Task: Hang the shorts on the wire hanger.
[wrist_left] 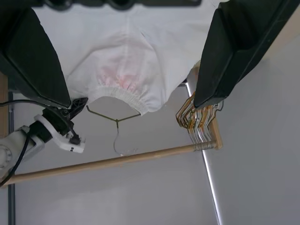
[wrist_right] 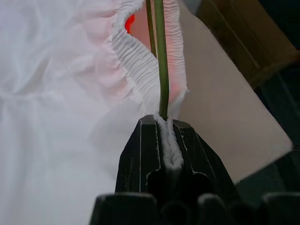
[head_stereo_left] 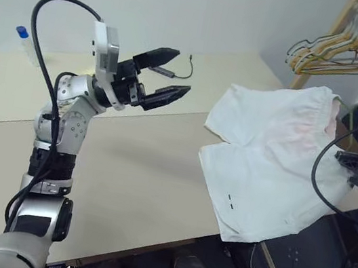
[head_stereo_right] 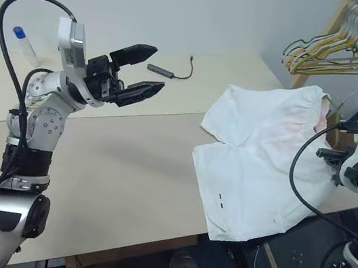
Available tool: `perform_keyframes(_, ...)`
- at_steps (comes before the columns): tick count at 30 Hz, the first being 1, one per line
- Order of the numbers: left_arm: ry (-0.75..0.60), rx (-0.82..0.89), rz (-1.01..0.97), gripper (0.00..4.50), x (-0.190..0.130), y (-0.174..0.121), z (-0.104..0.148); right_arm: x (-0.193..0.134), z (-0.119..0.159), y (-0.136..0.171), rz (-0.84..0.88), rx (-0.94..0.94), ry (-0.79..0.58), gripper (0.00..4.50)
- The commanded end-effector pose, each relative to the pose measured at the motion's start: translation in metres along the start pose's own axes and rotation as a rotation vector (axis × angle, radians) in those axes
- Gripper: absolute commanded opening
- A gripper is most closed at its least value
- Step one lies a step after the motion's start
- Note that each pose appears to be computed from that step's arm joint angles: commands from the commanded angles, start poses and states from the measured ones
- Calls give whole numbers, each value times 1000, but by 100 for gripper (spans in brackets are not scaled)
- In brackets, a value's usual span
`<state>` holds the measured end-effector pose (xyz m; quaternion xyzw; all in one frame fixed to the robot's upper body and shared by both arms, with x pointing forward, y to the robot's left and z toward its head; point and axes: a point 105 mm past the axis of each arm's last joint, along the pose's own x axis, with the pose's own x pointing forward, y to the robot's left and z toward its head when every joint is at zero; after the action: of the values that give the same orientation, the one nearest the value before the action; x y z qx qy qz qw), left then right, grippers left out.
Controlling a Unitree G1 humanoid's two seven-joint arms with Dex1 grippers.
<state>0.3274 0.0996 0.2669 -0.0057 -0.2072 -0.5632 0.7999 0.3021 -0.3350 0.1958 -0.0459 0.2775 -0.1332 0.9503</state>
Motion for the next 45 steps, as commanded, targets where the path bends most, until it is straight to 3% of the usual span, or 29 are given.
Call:
perform_keyframes(1, -26, 24, 11, 450, 4, -5, 9, -7, 28, -37, -222, 91, -118, 11)
perform_keyframes(7, -19, 11, 39, 450, 7, -9, 2, 0, 55, -53, -347, 246, -253, 11)
perform_keyframes(19, 71, 64, 128, 450, 19, -18, -15, 21, 77, -97, -632, 479, -240, 11)
perform_keyframes(30, 120, 92, 105, 450, 18, -27, -24, 45, 63, -106, -485, 748, -124, 11)
perform_keyframes(40, 99, 92, 83, 450, 20, -31, -21, 53, 55, -100, -510, 674, -77, 11)
perform_keyframes(45, 82, 80, 73, 450, 18, -34, -19, 55, 56, -98, -536, 585, -70, 178)
